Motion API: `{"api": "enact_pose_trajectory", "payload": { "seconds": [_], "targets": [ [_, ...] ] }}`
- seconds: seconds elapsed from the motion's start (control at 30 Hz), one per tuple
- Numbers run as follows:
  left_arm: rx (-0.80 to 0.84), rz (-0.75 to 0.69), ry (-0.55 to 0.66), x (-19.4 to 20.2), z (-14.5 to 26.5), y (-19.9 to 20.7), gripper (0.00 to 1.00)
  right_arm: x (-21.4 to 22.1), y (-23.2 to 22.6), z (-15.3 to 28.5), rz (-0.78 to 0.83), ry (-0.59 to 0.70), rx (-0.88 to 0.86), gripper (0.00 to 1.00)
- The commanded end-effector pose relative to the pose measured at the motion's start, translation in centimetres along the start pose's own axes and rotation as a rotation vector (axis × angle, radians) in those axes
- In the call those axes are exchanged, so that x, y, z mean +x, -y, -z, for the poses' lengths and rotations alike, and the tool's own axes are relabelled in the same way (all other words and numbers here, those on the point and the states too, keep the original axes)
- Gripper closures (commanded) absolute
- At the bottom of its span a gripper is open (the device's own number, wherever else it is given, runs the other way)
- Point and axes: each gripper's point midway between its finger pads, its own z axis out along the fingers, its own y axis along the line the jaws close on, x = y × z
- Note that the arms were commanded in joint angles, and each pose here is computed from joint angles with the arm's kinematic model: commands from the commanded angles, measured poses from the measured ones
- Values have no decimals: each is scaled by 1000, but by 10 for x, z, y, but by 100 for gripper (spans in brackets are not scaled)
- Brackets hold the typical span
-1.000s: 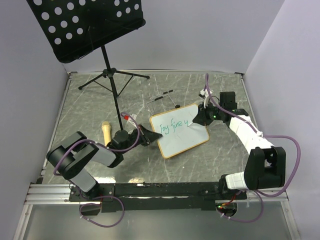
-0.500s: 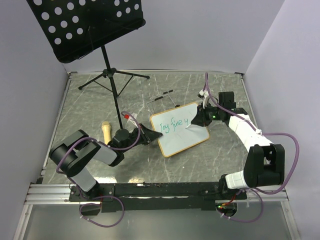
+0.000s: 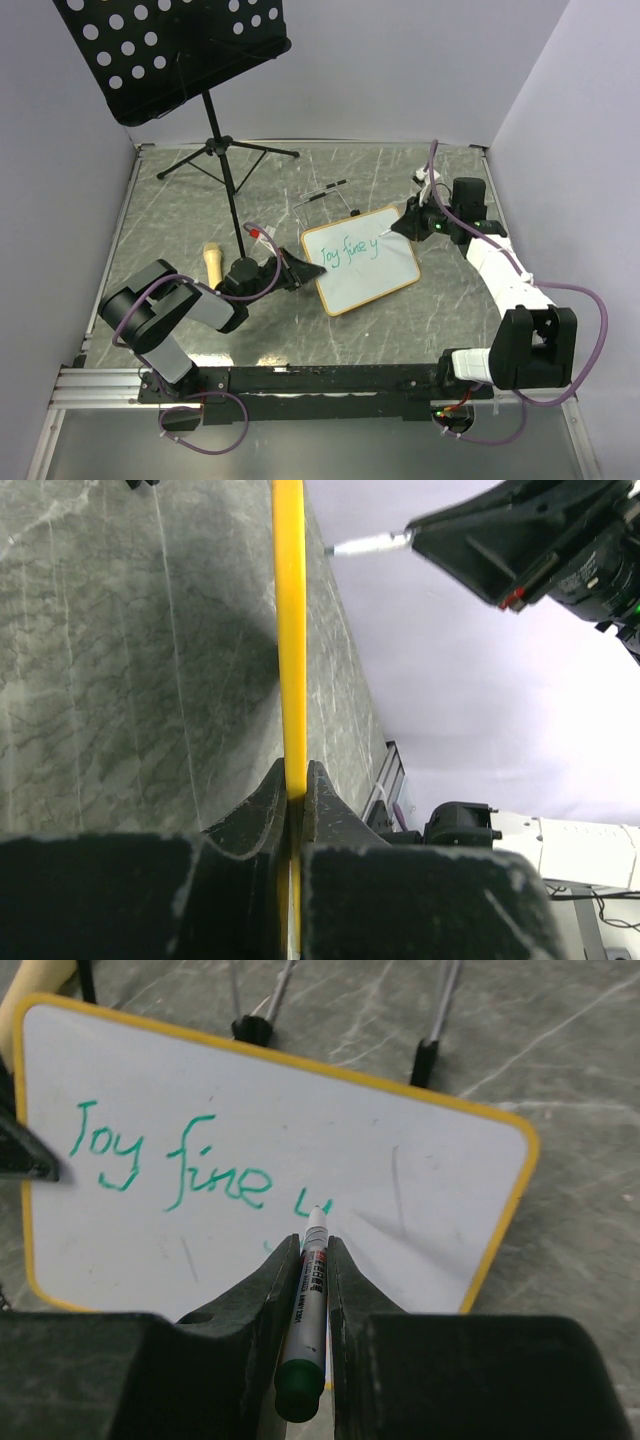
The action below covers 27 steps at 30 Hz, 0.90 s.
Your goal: Write a sentence on the whiteboard
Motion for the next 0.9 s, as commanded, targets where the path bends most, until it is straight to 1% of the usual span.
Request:
{"api": "enact_pose_trajectory", "payload": {
  "seconds": [0.0,0.17,0.4,0.67,0.87],
  "targets": [
    [297,-100,105,-27,8,73,99,-17,17,3,33,60,86,100],
    [295,-104,101,-26,9,73,99,-6,24,-3,20,13,86,100],
    [298,-105,101,-26,8,74,99,2,20,-6,9,-25,49,100],
    [298,-108,105,-26,9,74,99,8,17,-10,-10,-46,7,100],
    [307,-105,99,-25,9,74,99,5,15,-11,-16,-34,0,100]
  ]
}}
